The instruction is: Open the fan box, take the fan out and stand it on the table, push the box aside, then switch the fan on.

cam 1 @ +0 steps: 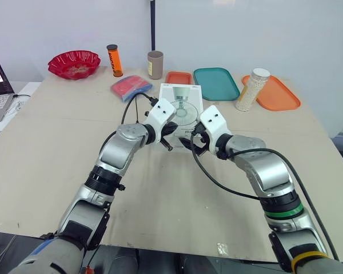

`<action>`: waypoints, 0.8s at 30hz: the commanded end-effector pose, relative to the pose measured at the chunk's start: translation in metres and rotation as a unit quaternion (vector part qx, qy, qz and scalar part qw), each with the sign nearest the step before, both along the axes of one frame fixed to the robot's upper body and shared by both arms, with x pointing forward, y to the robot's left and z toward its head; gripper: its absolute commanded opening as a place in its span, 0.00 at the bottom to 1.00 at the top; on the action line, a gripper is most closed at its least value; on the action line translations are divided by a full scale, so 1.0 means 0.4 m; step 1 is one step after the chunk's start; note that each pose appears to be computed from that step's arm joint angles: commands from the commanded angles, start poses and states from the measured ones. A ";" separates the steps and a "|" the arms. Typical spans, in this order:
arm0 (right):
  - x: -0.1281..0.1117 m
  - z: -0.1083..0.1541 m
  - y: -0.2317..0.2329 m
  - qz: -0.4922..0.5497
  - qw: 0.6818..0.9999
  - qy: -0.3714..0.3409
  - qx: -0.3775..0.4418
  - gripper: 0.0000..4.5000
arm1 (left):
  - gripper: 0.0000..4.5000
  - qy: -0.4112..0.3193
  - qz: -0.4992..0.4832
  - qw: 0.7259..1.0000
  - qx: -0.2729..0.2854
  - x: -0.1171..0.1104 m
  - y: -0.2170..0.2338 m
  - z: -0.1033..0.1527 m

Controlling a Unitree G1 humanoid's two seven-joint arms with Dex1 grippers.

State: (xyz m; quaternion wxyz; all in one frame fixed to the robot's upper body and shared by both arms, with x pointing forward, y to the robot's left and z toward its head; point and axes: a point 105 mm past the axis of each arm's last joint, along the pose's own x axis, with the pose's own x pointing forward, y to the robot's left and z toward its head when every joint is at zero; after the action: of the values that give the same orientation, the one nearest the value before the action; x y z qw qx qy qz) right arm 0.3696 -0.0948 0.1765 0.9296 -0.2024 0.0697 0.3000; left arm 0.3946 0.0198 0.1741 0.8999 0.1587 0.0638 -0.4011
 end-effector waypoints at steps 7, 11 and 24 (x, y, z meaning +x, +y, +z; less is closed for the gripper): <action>0.018 0.059 -0.007 -0.014 0.999 -0.035 0.018 1.00 | 0.04 0.025 -0.002 1.000 0.014 -0.010 -0.003 -0.044; 0.022 0.066 -0.008 -0.016 0.999 -0.036 0.024 1.00 | 0.04 0.025 -0.003 1.000 0.014 -0.012 -0.004 -0.045; 0.036 0.077 -0.016 -0.031 0.998 -0.043 0.029 1.00 | 0.04 0.026 -0.003 1.000 0.013 -0.016 -0.004 -0.048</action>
State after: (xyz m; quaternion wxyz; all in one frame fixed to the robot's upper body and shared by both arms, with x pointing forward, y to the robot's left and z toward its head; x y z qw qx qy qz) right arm 0.3766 -0.0900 0.1790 0.9326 -0.1878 0.0713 0.3000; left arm 0.3925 0.0206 0.1739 0.9006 0.1604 0.0597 -0.3995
